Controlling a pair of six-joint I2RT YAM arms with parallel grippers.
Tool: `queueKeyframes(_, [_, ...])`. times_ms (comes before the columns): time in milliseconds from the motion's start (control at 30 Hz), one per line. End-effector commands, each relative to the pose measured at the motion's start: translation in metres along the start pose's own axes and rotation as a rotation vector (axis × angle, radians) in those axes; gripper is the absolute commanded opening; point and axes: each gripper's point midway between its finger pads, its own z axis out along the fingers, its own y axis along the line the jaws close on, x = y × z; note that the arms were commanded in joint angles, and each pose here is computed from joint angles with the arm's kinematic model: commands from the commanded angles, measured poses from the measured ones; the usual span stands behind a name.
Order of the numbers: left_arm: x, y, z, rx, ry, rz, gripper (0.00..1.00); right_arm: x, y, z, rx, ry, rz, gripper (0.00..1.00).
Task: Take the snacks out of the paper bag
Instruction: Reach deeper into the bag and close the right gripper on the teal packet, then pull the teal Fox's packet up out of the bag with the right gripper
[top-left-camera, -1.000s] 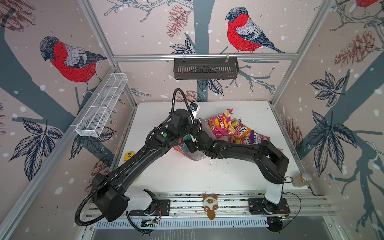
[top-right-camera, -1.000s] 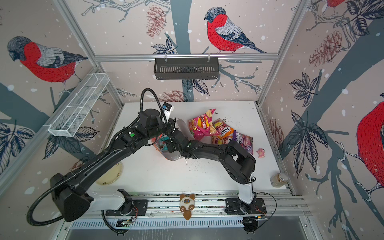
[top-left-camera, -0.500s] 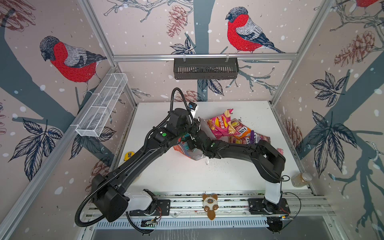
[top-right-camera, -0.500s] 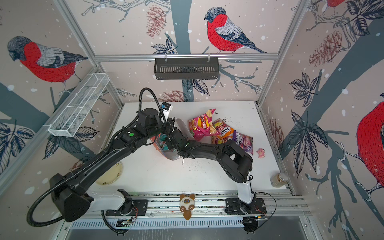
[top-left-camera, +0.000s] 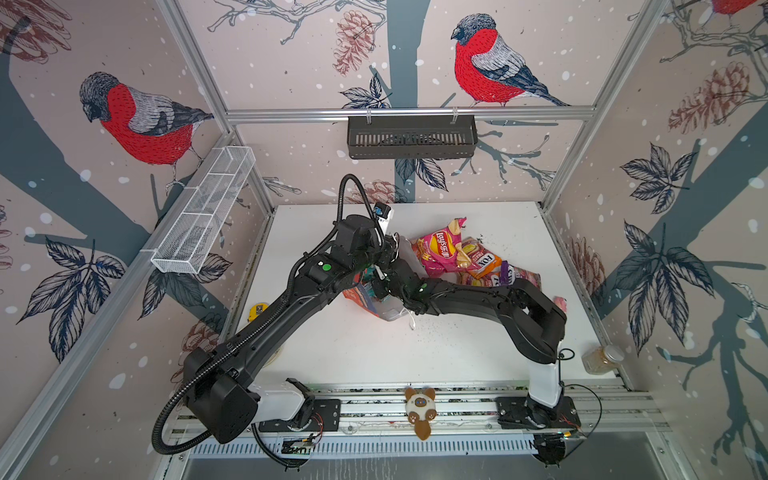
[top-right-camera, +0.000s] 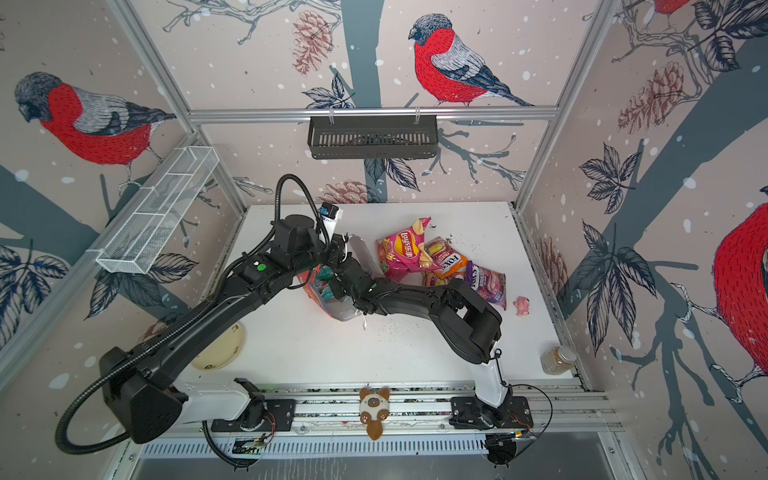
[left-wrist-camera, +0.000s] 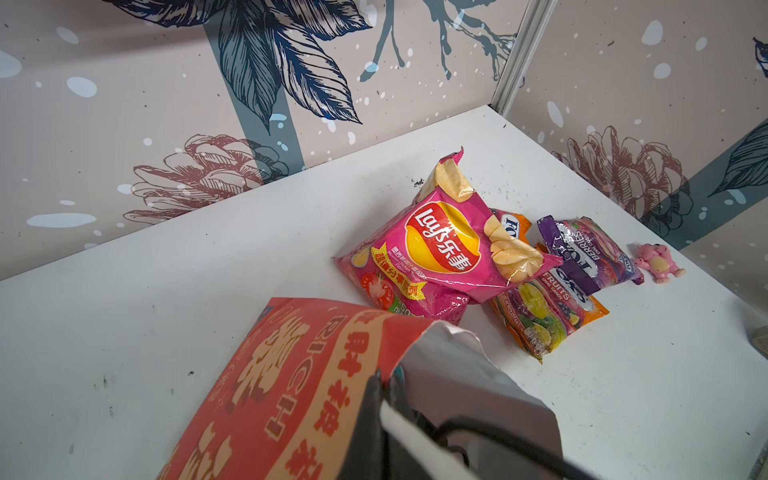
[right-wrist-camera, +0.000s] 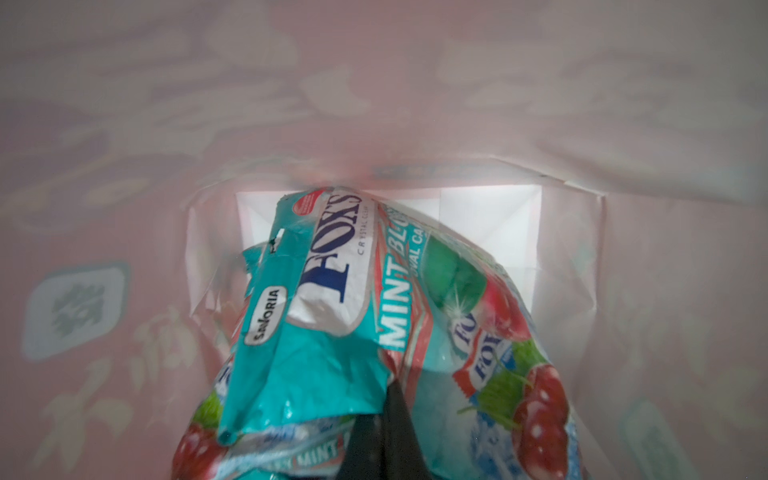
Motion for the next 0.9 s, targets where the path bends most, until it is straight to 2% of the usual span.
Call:
queueKeyframes(0, [-0.017, 0.002, -0.001, 0.005, -0.064, -0.011, 0.0, -0.02, 0.01, -0.011, -0.065, -0.06, -0.017, 0.02])
queueKeyframes(400, [-0.024, 0.024, -0.004, -0.076, -0.08, -0.025, 0.0, -0.037, 0.005, -0.049, -0.13, -0.12, -0.003, 0.01])
queueKeyframes(867, [-0.032, 0.037, -0.004, -0.138, -0.093, -0.024, 0.0, -0.077, -0.002, -0.114, -0.148, -0.259, -0.029, 0.0])
